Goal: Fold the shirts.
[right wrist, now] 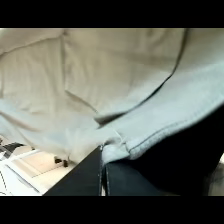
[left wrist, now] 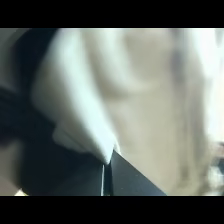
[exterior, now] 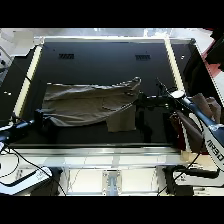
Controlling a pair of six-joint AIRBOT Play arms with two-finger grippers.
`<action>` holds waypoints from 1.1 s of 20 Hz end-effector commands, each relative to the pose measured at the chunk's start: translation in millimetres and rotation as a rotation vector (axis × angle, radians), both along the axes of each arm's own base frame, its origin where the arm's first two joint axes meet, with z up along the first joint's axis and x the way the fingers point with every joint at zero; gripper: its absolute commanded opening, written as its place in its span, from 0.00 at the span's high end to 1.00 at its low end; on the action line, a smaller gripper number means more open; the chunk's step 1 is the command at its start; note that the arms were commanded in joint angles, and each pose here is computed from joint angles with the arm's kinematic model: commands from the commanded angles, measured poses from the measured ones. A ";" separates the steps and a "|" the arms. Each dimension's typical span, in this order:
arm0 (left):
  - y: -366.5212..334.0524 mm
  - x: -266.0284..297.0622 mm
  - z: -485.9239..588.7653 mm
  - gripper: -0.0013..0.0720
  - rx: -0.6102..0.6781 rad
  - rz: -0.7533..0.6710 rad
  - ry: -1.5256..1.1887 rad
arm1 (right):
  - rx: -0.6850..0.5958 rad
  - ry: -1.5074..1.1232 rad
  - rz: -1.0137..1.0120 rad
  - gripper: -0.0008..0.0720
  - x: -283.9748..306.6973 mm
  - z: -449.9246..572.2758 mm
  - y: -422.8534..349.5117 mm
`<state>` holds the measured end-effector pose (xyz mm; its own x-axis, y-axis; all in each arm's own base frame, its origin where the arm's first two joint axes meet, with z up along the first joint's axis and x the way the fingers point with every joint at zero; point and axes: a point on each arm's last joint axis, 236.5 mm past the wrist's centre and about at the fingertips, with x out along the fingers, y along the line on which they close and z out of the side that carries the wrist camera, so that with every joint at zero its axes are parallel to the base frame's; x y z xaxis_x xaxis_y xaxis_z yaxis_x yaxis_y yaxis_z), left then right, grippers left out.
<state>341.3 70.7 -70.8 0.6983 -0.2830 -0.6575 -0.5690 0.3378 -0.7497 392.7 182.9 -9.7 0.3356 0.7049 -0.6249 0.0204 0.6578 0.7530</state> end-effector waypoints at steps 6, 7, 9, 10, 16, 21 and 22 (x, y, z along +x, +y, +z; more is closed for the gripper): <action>-12.4 -26.8 272.8 0.97 0.516 -0.142 -0.603 | -0.129 -0.417 0.067 0.97 -82.3 176.9 -26.1; -22.4 -38.2 315.7 0.98 0.622 -0.144 -0.683 | -0.153 -0.521 0.037 0.97 -97.4 213.7 -31.5; -43.6 -64.4 397.5 0.98 0.825 -0.140 -0.794 | -0.249 -0.770 -0.078 0.97 -134.5 304.2 -56.5; -48.9 -75.1 429.4 0.98 0.906 -0.129 -0.816 | -0.304 -0.881 -0.155 0.97 -154.2 347.3 -73.6; -90.4 -103.7 525.8 0.98 1.102 -0.265 -0.855 | -0.481 -1.249 -0.359 0.98 -219.8 495.2 -120.6; -71.9 -76.2 439.1 0.98 0.820 -0.456 -0.613 | -0.559 -0.841 -0.175 0.97 -80.9 384.4 -115.1; -59.7 -65.9 415.2 0.98 0.764 -0.466 -0.557 | -0.571 -0.765 -0.120 0.97 -51.9 354.9 -111.8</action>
